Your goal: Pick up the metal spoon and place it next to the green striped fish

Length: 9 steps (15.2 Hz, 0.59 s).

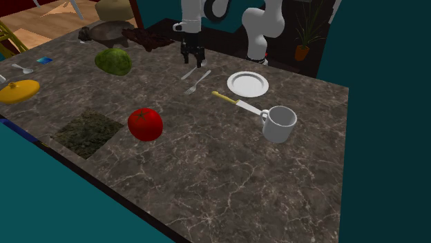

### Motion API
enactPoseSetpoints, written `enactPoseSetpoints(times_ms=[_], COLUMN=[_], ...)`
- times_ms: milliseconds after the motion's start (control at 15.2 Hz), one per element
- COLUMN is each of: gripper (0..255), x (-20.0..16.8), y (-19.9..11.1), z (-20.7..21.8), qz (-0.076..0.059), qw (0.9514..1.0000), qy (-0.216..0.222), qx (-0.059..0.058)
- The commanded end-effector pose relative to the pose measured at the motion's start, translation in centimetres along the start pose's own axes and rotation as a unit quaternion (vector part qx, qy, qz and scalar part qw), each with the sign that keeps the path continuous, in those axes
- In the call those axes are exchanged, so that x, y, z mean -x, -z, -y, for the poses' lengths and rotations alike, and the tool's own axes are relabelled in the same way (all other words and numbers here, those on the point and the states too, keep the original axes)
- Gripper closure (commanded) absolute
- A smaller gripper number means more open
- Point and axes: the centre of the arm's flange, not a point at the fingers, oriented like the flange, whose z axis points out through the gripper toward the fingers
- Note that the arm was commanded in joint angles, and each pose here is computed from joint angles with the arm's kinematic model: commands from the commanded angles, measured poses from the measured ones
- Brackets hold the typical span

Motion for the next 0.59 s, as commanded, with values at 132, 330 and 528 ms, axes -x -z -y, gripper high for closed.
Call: enactPoseSetpoints(times_ms=[132, 330, 528], gripper=[0, 0, 0], x=[0.0, 0.0, 0.0], y=[4.3, 4.3, 4.3], z=[0.0, 0.0, 0.0], qz=[0.0, 0.0, 0.0], qw=[1.0, 1.0, 1.0], qy=[0.0, 0.0, 0.0], qx=[0.0, 0.0, 0.0])
